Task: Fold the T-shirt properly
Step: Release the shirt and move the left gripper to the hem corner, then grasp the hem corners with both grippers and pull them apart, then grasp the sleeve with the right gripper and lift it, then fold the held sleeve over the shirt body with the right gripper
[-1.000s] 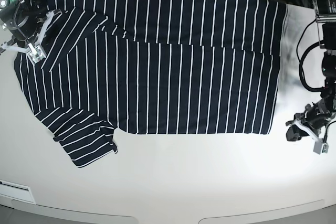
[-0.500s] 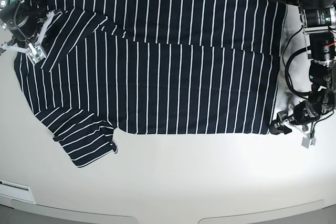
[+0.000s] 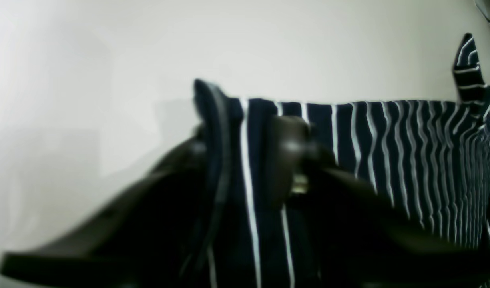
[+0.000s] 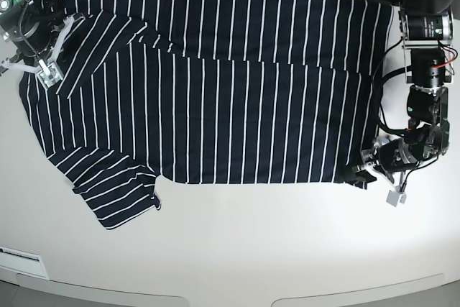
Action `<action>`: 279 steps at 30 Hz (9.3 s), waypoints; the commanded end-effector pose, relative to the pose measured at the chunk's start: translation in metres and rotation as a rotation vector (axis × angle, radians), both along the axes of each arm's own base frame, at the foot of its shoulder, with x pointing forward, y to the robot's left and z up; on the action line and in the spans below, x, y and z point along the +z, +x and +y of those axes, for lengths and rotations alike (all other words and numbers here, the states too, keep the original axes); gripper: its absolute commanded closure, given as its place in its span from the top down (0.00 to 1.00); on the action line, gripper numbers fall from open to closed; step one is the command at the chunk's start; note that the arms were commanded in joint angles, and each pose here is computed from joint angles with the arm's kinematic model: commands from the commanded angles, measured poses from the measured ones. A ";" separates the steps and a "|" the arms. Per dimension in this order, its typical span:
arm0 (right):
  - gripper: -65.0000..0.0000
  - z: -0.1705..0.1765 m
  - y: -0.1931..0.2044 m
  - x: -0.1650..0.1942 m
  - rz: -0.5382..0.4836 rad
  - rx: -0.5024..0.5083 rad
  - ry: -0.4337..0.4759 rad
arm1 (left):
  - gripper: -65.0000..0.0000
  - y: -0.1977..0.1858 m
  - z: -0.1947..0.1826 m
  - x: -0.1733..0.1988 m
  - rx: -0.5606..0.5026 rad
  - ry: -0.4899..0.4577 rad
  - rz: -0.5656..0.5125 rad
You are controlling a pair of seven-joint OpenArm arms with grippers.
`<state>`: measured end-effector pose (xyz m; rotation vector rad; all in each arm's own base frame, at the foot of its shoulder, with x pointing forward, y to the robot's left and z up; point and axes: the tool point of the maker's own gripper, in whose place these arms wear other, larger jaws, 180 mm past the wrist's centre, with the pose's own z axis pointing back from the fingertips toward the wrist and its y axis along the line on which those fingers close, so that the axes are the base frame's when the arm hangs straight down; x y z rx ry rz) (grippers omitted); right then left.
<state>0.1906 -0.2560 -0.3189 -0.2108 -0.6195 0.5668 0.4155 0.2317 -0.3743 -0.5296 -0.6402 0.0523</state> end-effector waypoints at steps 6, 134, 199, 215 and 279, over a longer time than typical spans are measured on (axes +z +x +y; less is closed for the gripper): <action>0.00 0.003 0.035 0.030 -0.148 0.027 0.004 | 0.00 -0.003 0.016 -0.006 0.025 0.088 0.075; 0.00 -0.067 0.087 0.001 0.363 0.044 0.352 | 0.00 -0.098 0.025 0.084 -0.586 0.130 0.095; 0.00 0.032 0.170 0.032 0.263 0.101 0.915 | 0.60 -0.152 0.019 0.041 -0.636 0.159 0.248; 0.00 0.062 0.050 0.046 0.312 0.420 0.569 | 0.60 -0.152 0.018 0.041 -0.636 0.156 0.246; 0.00 0.019 -0.001 0.066 -0.130 0.022 0.579 | 0.60 -0.147 0.015 0.044 -0.633 0.149 0.223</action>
